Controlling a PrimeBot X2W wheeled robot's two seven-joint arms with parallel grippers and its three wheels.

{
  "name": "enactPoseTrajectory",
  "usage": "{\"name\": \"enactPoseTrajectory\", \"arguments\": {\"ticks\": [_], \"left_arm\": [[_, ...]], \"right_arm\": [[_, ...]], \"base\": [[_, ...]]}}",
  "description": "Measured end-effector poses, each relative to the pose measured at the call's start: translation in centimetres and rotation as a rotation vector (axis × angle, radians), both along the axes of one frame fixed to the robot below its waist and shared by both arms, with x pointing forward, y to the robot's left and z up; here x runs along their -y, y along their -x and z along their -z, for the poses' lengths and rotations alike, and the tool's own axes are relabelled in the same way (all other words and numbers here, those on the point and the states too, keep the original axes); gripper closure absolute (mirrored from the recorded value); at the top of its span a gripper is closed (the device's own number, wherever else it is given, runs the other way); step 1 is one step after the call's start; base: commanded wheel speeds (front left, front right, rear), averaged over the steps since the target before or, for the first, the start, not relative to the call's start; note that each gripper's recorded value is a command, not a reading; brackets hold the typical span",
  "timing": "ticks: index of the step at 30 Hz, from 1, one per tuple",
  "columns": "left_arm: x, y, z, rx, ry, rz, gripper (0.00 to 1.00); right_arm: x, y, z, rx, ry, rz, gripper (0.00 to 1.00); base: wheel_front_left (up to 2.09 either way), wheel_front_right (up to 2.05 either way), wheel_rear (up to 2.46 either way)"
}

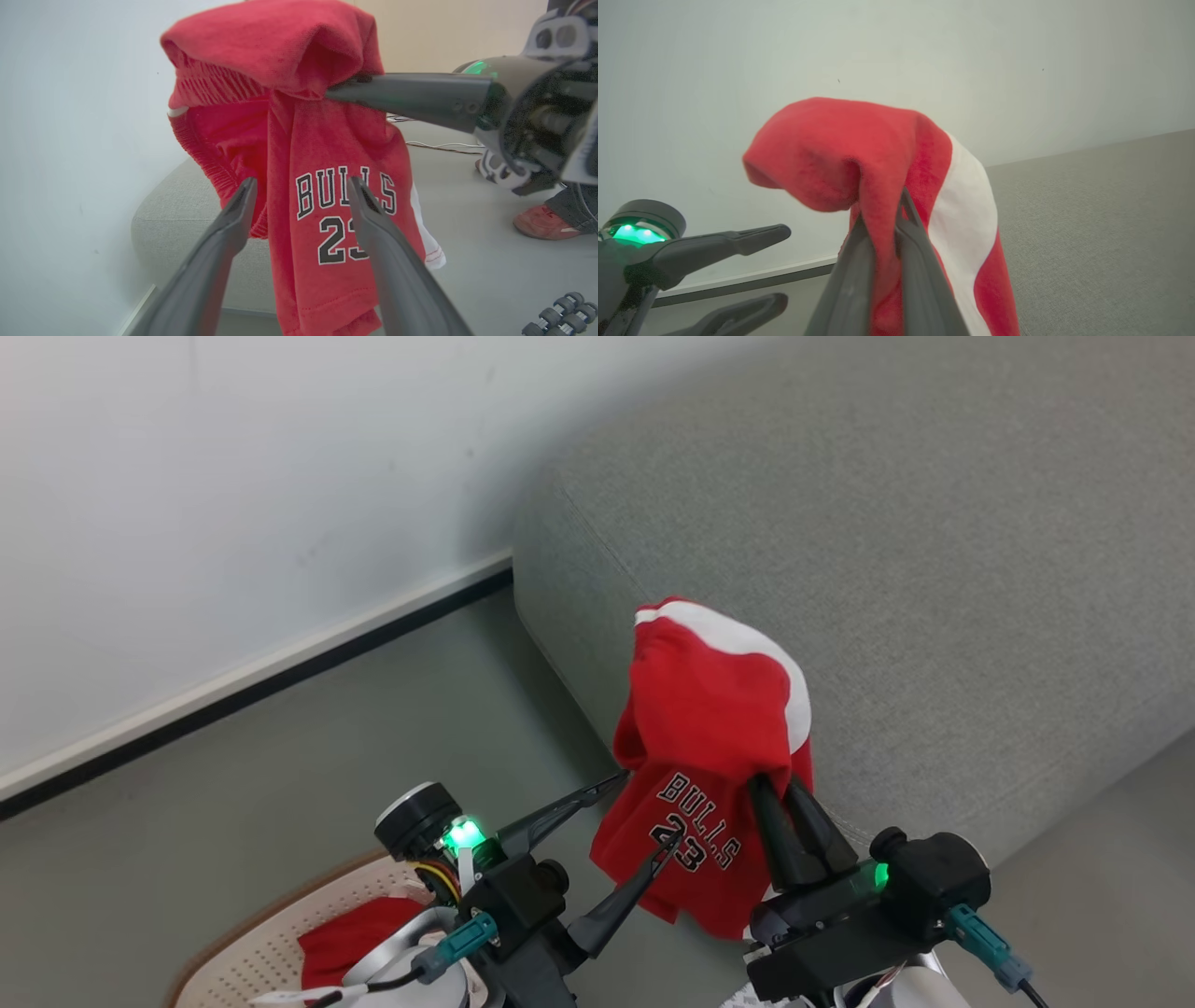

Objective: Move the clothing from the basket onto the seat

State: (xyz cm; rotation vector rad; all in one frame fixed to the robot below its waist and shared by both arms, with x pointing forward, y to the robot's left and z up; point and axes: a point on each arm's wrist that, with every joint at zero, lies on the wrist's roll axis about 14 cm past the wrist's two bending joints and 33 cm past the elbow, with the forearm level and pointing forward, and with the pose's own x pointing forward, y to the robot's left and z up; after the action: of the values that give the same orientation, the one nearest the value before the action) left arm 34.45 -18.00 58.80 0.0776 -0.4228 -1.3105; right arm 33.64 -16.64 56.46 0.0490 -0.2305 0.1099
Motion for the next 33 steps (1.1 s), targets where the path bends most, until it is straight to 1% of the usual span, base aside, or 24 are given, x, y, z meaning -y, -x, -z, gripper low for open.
{"name": "enactPoseTrajectory", "arguments": {"ticks": [4, 11, 18, 22, 24, 27, 33], "left_arm": [[1.3, 0.3, 0.4, -0.011, 0.002, 0.057, 0.0], [2.6, 0.5, 1.5, -0.042, 0.001, 0.116, 0.0], [3.4, 0.7, 2.0, -0.053, -0.003, 0.154, 0.0], [3.5, 0.4, 2.6, -0.064, -0.005, 0.165, 0.0], [3.6, -0.2, 2.9, -0.065, -0.009, 0.164, 0.0], [3.5, -1.3, 4.0, -0.075, -0.03, 0.162, 0.0], [3.1, -3.4, 6.9, -0.11, -0.06, 0.162, 0.0]], "right_arm": [[1.6, -0.1, 0.3, -0.014, 0.004, 0.057, 1.0], [3.2, 0.0, 1.1, -0.041, 0.011, 0.122, 1.0], [4.3, 0.0, 1.1, -0.043, 0.014, 0.16, 1.0], [4.8, -0.3, 1.2, -0.048, -0.005, 0.175, 1.0], [5.5, -0.9, 0.9, -0.039, -0.016, 0.186, 1.0], [6.8, -2.7, -0.8, 0.009, 0.009, 0.204, 1.0], [9.8, -7.1, -4.9, 0.124, 0.106, 0.251, 1.0]], "base": [[0.0, 0.0, 0.0], [0.0, 0.0, 0.0], [0.0, 0.0, 0.0], [0.0, 0.0, 0.0], [0.0, 0.0, 0.0], [0.0, 0.0, 0.0], [0.0, 0.0, 0.0]]}}
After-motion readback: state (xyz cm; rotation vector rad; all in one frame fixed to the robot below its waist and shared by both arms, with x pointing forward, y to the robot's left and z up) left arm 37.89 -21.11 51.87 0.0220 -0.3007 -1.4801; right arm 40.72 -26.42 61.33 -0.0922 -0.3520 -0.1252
